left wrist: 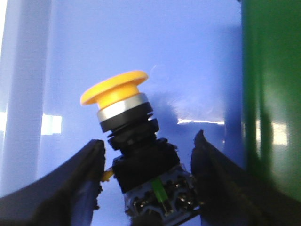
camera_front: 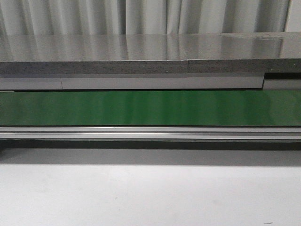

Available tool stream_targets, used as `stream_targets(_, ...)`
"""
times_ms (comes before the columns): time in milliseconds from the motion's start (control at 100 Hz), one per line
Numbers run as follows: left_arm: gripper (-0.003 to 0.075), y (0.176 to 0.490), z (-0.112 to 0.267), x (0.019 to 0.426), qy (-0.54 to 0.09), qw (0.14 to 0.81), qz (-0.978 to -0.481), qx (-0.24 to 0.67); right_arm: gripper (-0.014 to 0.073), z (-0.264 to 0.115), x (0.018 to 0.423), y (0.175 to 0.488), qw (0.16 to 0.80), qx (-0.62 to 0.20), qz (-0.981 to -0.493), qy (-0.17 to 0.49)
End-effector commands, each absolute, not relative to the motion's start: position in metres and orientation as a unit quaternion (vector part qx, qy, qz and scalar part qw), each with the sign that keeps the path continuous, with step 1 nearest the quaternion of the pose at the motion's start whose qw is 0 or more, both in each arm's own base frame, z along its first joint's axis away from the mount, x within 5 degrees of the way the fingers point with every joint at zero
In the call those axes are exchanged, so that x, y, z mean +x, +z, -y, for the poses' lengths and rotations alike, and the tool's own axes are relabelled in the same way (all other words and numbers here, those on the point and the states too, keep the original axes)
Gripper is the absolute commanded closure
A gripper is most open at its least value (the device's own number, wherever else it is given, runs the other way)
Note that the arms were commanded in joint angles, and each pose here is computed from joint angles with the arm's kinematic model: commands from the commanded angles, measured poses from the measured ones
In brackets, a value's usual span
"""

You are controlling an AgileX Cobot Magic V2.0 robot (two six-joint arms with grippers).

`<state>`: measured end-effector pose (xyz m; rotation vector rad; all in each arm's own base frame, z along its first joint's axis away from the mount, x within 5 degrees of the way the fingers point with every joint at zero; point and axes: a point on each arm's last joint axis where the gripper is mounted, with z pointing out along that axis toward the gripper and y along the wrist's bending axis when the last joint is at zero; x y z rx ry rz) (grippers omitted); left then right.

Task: Move button from right to left
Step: 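Open the left gripper and raise it away from the blue tray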

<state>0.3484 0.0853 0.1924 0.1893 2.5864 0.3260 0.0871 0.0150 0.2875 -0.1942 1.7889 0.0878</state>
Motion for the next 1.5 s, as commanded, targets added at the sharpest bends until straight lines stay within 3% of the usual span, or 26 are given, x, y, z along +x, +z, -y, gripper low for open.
stream_targets(0, 0.0293, 0.218, -0.086, 0.353, 0.132, 0.313, -0.938, 0.066, 0.0663, -0.012, 0.089, 0.301, 0.651, -0.070, -0.755, 0.029)
stream_targets(340, 0.0281, 0.228, -0.086, 0.350, 0.136, 0.325, -0.934, 0.066, 0.0663, -0.012, 0.089, 0.301, 0.651, -0.070, -0.755, 0.029)
stream_targets(600, 0.0282, 0.288, -0.077, 0.329, 0.153, 0.405, -0.899, 0.061, 0.0663, -0.012, 0.089, 0.301, 0.651, -0.070, -0.755, 0.029)
stream_targets(880, 0.0285, 0.341, -0.035, 0.295, 0.124, 0.491, -0.858, 0.082, 0.0663, -0.012, 0.089, 0.301, 0.651, -0.070, -0.755, 0.029)
stream_targets(1090, 0.0285, 0.352, -0.012, 0.257, 0.074, 0.534, -0.839, 0.072, 0.0663, -0.012, 0.089, 0.301, 0.651, -0.070, -0.755, 0.029)
stream_targets(1490, 0.0285, 0.344, 0.026, 0.172, -0.008, 0.585, -0.802, 0.118, 0.0663, -0.012, 0.089, 0.301, 0.651, -0.070, -0.755, 0.029)
